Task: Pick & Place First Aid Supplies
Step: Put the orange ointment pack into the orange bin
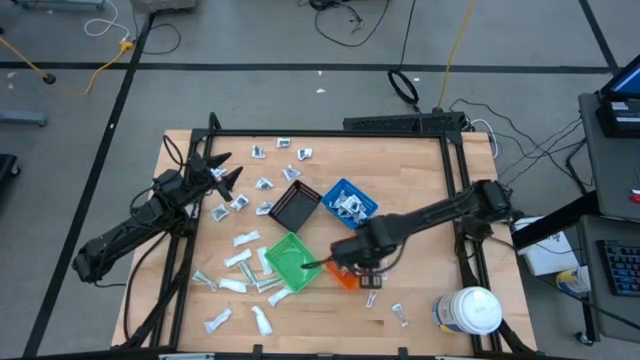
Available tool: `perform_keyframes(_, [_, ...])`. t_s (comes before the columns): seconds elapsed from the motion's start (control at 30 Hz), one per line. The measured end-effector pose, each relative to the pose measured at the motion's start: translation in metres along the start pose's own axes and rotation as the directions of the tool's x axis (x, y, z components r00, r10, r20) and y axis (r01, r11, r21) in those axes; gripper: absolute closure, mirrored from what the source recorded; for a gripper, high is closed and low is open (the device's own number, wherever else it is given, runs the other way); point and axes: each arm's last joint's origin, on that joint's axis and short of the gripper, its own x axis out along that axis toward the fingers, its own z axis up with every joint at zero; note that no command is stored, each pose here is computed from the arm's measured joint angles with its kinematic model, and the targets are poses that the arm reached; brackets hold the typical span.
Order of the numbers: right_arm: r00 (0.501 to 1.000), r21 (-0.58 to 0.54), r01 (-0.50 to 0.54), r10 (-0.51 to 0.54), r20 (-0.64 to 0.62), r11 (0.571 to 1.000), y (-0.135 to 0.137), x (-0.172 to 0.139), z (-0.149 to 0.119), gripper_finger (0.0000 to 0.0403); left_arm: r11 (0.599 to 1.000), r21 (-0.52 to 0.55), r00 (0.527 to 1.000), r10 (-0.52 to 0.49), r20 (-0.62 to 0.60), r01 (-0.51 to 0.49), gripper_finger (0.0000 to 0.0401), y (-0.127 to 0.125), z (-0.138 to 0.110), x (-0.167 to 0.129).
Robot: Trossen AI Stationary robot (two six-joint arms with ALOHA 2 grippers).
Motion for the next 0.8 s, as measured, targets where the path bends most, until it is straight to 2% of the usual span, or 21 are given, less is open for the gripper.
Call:
perform_keyframes(0.27, [1.000,0.017,0.003,-0.003,0.005,1.000,-0.006,-0.004,0.027,0.0403,1.000,0.000,1.000,0.000,0.000,0.000,0.0077,0.000,0.000,0.000])
perform_keyframes(0.7, [0.999,-0.012,0.041,-0.042,-0.022,0.999,0.003,0.063,0.033,0.0403,1.000,0.000,1.000,0.000,0.000,0.000,0.0077,0.000,0.000,0.000])
perform_keyframes(0.8, [0.998,-0.012,0.044,-0.045,-0.036,0.999,0.002,0.070,0.032,0.0403,1.000,0.000,1.000,0.000,0.000,0.000,0.0077,0.000,0.000,0.000])
